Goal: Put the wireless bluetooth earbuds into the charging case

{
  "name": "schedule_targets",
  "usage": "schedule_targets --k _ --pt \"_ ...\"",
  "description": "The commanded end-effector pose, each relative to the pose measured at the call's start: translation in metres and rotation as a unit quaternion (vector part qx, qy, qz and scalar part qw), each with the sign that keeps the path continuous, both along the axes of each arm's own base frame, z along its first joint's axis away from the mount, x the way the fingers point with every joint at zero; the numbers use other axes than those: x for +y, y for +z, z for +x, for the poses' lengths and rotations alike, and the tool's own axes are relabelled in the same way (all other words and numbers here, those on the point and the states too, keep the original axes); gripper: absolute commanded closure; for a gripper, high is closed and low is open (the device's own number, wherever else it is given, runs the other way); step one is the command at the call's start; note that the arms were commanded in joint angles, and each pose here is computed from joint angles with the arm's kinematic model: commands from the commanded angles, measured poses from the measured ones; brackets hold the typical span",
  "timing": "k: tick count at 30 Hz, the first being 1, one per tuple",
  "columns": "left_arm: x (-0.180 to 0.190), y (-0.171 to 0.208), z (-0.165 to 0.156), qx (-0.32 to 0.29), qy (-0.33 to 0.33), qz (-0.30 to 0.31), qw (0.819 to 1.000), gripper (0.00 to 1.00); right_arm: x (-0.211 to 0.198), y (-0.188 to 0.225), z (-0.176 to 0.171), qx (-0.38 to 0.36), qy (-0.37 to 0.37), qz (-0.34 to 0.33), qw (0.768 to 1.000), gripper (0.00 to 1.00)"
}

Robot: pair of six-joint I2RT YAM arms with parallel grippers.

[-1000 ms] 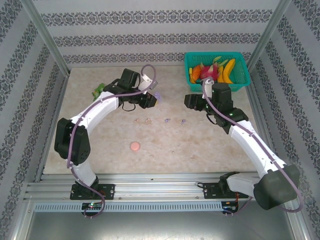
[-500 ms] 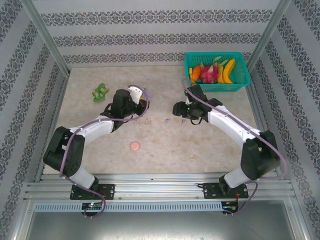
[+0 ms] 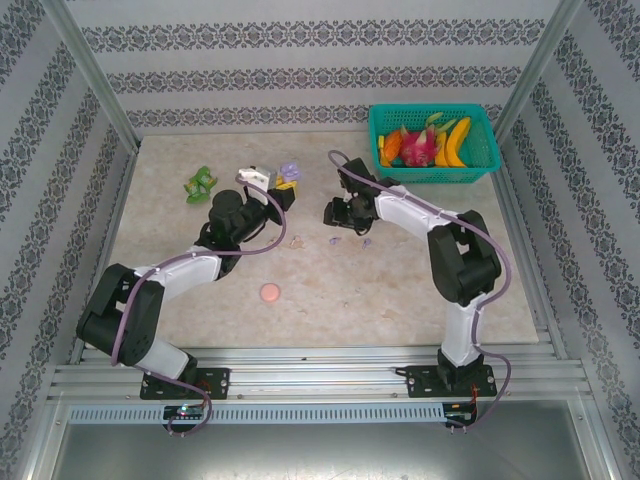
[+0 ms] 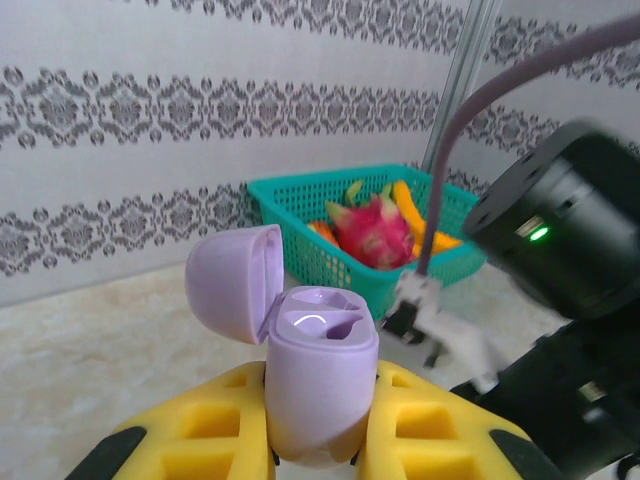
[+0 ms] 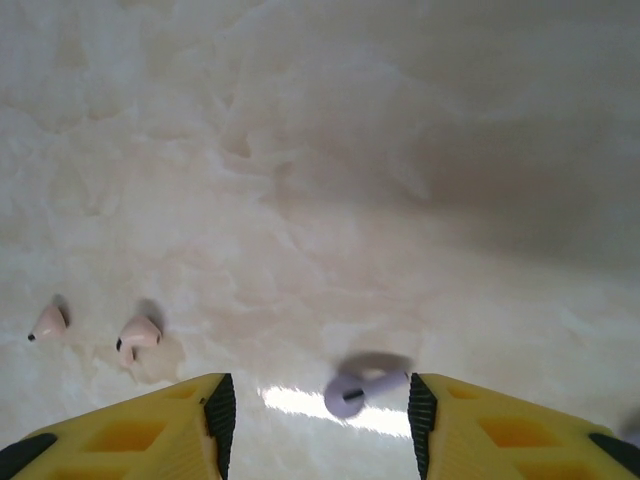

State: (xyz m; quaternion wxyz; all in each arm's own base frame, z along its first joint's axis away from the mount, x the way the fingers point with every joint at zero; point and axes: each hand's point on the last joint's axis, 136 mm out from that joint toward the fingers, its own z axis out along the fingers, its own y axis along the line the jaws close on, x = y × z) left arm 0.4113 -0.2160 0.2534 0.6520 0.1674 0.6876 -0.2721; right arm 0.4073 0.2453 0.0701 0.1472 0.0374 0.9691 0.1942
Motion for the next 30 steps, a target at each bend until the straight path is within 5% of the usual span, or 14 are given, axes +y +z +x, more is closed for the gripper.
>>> schedule_targets --k 1,30 --pt "0.013 0.03 -0.001 -0.041 0.019 -0.039 0.998 1.0 0.017 -0.001 0.008 0.001 0.024 0.017 1.0 0.5" --pt "0.016 0.036 0.001 -0.036 0.025 -0.053 0.998 1.0 0.021 -0.041 -0.028 0.041 0.045 0.008 0.998 0.55"
